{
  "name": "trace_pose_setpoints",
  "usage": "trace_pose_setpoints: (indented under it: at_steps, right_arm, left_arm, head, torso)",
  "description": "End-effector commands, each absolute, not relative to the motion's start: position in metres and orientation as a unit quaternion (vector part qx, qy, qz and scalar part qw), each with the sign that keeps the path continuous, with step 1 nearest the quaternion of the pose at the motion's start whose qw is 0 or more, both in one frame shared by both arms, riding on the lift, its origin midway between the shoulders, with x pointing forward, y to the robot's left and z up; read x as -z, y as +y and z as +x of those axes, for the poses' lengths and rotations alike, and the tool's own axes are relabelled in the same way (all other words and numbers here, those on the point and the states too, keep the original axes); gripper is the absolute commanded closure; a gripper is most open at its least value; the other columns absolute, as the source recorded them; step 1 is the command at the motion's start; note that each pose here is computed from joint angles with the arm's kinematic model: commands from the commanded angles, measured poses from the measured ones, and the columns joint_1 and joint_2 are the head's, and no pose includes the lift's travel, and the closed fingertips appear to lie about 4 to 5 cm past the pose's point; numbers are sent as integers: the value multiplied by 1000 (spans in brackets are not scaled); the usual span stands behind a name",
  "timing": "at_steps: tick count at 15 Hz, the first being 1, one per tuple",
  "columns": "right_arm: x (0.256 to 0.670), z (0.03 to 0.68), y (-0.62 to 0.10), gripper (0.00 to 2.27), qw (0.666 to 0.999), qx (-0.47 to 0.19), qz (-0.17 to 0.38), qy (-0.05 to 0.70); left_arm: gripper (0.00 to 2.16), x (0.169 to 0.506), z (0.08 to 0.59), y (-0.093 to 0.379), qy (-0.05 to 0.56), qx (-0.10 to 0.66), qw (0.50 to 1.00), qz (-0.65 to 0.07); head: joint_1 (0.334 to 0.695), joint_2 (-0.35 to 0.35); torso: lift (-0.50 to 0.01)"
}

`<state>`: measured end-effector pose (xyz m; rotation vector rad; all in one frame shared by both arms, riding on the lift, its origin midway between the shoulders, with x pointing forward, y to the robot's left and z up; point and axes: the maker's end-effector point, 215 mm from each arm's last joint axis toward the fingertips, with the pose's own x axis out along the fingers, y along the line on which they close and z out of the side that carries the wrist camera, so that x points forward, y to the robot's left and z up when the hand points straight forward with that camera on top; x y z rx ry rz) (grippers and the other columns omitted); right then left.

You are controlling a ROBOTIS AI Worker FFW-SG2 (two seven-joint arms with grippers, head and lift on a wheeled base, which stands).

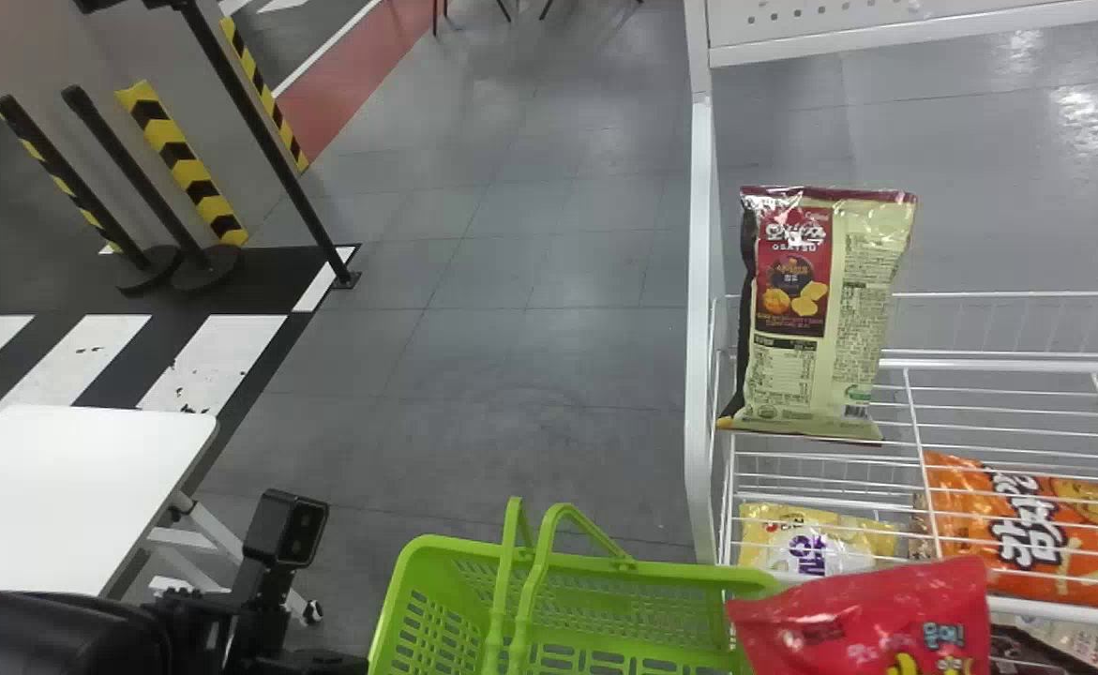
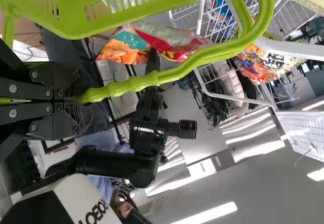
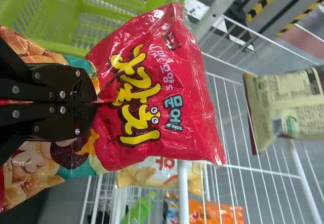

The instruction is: Hold basket handle with left hand then pick Jagalchi snack with right hand and place into basket

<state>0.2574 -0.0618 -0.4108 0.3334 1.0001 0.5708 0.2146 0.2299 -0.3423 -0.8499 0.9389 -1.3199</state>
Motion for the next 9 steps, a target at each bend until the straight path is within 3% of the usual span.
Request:
trace_pose_setpoints:
  at_steps: [1,9]
  right_arm:
    - [388,260,-39,2246,817,-310,171,455]
    - [379,247,19,2246,779,-383,202,453]
  left_arm:
    - [2148,340,214,229,404,575,607,-370]
    - [2148,342,212,229,406,575,606,-371]
  head:
    - [695,350]
    - [695,350]
  torso:
    - [-9]
    - [-9]
